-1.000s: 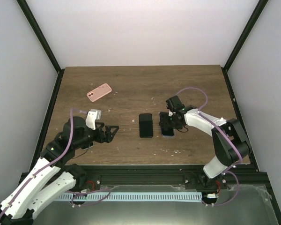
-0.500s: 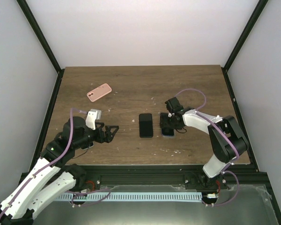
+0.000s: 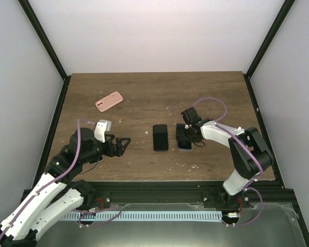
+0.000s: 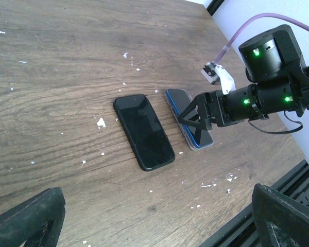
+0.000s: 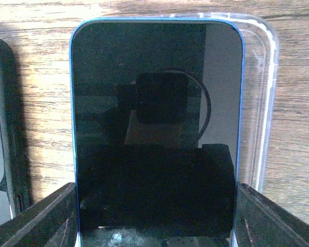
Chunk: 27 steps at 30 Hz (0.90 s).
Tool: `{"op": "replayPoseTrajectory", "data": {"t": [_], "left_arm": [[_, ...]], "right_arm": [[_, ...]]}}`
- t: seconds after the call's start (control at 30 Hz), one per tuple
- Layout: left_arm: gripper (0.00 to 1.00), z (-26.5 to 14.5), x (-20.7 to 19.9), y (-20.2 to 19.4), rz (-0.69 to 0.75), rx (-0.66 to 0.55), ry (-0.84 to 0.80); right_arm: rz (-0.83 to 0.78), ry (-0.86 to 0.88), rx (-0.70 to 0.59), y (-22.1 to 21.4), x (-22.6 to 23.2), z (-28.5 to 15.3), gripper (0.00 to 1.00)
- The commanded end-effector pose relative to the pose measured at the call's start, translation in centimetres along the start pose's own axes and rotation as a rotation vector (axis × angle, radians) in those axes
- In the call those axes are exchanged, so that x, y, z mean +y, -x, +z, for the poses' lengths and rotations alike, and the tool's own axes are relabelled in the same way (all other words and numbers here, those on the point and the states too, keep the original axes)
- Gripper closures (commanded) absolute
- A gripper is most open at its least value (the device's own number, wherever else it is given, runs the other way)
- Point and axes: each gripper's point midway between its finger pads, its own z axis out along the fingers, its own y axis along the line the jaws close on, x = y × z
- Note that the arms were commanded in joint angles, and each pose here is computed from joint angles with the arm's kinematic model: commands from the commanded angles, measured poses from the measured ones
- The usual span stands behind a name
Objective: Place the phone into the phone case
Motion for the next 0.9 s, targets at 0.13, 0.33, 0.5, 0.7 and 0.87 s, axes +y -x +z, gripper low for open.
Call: {"op": "replayPoseTrajectory", "data": {"t": [0.13,0.33,0.5,0.7,0.87], "left_arm": [[0.0,0.4,0.5,-0.1,-0.006,0.005,0.021],[0.0,0.5,0.7,-0.1,-0.01,0.002,0.034],[0.0,0.7,1.0,-0.2,-0.014,0.011,0.046],[0.03,1.0,1.5,0.0,-0.035,0.002,0.079],[0.09,1.8,1.1,-0.6,-0.03,0.055,0.055]], "right_arm": [[0.007,-0.011,-0.037,0.1,-0.3,-0.8,0.17],[0.002,0.006,-0.062,0.5,0.0,-2.5,0.07],[-0.011,-0.005,-0.102,1.3,-0.1,-3.4,0.0],[-0.018,-0.019,-0.095,1.7,-2.0,-1.8,0.01],[-0.036,0.047,-0.086,2.5,-1.7,-0.5,0.05]]}}
